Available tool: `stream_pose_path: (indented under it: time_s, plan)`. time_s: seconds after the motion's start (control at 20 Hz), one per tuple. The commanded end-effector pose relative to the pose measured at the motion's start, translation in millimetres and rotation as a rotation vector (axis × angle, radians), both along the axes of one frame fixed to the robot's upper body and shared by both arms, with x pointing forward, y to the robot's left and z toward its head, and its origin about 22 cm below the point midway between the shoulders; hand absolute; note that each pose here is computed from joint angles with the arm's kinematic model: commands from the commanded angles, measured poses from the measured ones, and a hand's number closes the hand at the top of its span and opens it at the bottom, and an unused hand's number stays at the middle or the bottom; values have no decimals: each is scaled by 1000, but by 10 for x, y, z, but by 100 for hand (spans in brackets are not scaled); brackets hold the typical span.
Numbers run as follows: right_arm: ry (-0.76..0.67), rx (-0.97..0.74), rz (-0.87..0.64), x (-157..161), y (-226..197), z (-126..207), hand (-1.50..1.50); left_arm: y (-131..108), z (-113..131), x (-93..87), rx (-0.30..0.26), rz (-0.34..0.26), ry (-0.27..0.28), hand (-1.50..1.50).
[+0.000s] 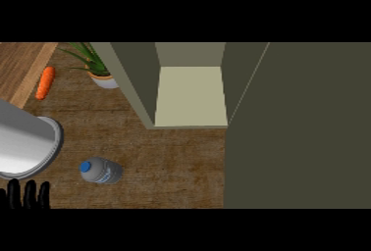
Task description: Pick up the bottled water, place it into the cabinet and close the cabinet
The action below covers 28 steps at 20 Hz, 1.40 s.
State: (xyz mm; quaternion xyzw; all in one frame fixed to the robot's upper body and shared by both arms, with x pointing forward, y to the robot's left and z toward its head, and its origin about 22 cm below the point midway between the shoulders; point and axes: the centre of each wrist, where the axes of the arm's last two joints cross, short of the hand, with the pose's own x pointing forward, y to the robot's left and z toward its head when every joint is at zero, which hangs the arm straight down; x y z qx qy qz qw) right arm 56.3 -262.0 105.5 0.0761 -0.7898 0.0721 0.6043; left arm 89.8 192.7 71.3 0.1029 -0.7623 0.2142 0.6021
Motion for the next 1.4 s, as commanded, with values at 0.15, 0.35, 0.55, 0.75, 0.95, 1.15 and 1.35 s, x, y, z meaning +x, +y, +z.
stream_pose_path:
  time_s: [0.15,0.35,0.55,0.75,0.95,1.15,1.35]
  plan:
    - [-66,11,30,-303,35,459,-150,234,-499,81,-5,28,64,-150]
    - [-63,9,28,-272,13,397,-150,459,-787,145,-5,27,91,-150]
    - [-76,12,15,-278,91,412,-150,467,-1091,379,-14,14,119,-150]
    - [-60,-3,35,-378,-61,348,-150,442,-1240,485,-19,20,117,-150]
    - [-66,-1,30,-395,-20,407,-150,613,-1448,552,-44,26,121,-150]
    - [-65,-22,17,-394,-23,397,-150,557,-1718,676,-58,43,122,-150]
    - [-76,-8,-2,-487,12,428,-150,811,-1742,671,-19,78,122,-150]
